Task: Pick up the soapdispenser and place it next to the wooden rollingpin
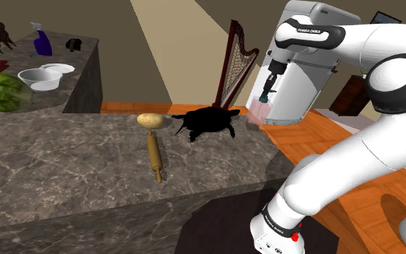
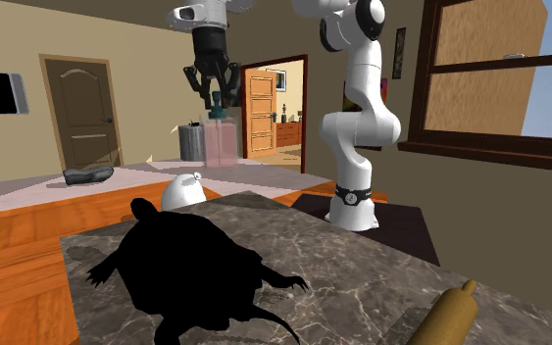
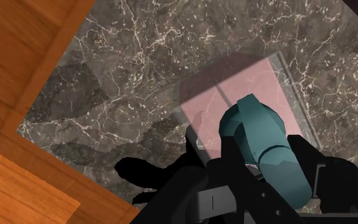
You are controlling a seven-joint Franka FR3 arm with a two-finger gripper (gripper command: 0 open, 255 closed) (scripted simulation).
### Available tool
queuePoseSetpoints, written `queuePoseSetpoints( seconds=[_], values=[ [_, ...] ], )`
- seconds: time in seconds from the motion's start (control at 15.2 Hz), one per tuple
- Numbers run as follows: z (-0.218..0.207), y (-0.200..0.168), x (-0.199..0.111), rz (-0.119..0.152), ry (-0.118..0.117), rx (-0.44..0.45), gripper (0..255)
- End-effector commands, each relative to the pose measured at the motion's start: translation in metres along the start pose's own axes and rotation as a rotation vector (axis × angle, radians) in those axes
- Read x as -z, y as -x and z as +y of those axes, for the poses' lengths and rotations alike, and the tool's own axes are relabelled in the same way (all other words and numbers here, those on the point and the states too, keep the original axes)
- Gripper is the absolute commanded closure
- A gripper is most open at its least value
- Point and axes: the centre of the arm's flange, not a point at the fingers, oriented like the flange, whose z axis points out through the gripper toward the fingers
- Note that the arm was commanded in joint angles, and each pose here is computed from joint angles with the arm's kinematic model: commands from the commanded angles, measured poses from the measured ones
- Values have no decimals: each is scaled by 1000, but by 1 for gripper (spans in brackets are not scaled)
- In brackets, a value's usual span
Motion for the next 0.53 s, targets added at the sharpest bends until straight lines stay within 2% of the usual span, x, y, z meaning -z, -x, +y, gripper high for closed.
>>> queuePoseSetpoints(
  seconds=[0.0,0.46],
  values=[
    [0,0,11,0,0,0,255],
    [-2,0,48,0,0,0,255]
  ],
)
